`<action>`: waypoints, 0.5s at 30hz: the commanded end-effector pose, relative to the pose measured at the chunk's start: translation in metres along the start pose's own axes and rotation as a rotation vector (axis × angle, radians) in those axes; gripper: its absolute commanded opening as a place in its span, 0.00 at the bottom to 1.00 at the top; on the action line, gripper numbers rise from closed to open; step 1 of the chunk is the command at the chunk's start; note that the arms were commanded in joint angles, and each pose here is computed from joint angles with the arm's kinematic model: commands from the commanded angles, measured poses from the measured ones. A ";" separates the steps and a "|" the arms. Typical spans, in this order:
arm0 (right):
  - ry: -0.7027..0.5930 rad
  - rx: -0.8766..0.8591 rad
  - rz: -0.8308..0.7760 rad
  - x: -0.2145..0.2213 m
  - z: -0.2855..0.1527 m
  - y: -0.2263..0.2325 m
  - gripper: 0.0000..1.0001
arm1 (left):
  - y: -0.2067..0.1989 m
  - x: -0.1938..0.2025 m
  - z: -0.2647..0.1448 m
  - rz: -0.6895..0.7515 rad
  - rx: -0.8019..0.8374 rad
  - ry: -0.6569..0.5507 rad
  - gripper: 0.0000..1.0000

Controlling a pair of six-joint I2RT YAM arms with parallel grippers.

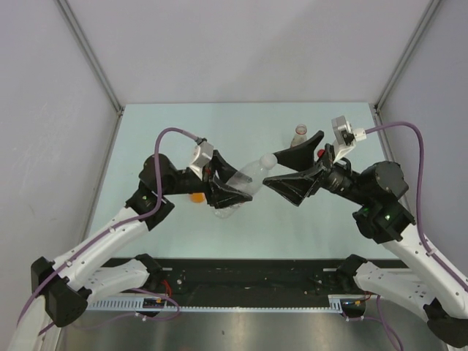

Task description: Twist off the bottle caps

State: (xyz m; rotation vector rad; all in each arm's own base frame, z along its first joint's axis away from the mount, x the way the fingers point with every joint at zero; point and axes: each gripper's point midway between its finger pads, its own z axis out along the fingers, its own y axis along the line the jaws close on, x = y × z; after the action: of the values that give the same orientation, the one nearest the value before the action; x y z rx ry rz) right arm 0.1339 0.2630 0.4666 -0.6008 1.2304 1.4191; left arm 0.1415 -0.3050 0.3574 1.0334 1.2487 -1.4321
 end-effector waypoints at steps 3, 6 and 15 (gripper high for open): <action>-0.121 0.165 0.025 -0.045 -0.005 -0.007 0.95 | 0.024 -0.023 -0.006 0.102 -0.165 -0.054 0.34; -0.121 0.318 0.083 -0.043 -0.007 -0.033 0.94 | 0.041 -0.027 -0.012 0.135 -0.285 -0.068 0.22; -0.112 0.541 0.148 -0.031 0.002 -0.069 0.86 | 0.061 -0.027 -0.025 0.301 -0.565 -0.089 0.00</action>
State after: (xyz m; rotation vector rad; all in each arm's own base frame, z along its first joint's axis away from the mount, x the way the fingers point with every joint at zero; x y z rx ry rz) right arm 0.1853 0.2475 0.4779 -0.2009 1.4457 1.2422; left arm 0.1910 -0.2939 0.3577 0.8068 1.3086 -1.0211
